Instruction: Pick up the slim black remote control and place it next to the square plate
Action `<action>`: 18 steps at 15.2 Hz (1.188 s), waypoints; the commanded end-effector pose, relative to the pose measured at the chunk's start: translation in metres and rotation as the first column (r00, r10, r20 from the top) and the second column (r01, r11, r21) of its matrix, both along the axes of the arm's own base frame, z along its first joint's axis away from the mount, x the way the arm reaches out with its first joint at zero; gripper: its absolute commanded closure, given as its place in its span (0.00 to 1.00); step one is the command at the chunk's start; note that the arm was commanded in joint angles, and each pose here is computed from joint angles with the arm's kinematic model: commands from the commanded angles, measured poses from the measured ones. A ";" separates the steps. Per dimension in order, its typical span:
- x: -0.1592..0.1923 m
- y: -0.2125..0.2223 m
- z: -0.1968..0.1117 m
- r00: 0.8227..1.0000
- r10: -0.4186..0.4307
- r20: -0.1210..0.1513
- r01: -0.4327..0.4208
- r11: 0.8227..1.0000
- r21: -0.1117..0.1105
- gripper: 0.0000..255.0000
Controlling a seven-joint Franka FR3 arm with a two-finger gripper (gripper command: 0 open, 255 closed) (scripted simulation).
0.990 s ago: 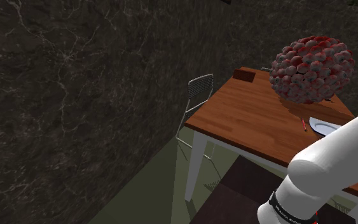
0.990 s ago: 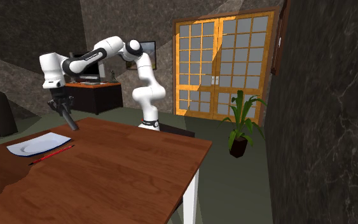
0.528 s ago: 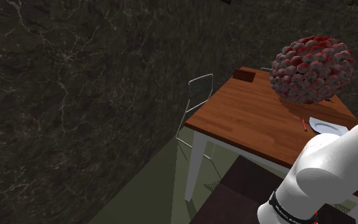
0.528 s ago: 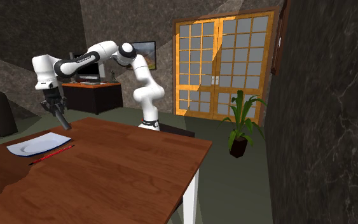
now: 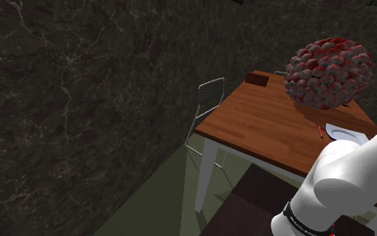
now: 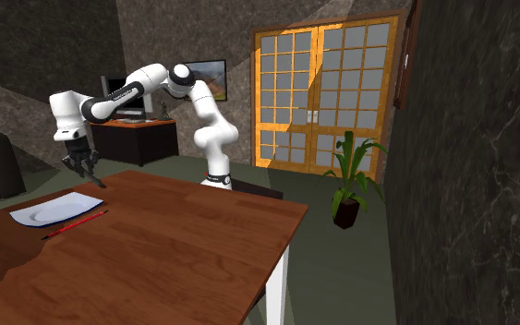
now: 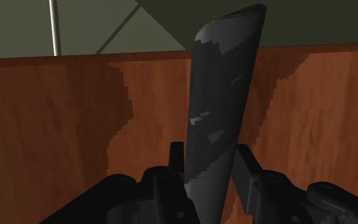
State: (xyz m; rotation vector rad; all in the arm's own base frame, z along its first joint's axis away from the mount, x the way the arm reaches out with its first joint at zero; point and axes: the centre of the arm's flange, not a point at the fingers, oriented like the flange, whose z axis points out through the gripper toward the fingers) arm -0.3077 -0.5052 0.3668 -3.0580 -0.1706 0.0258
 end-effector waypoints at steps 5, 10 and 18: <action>0.001 0.001 -0.033 1.000 0.002 0.002 -0.002 1.000 0.002 1.00; 0.001 0.001 -0.037 1.000 0.002 0.002 -0.002 1.000 0.002 1.00; 0.000 0.000 -0.035 1.000 0.002 0.002 -0.002 1.000 0.002 0.00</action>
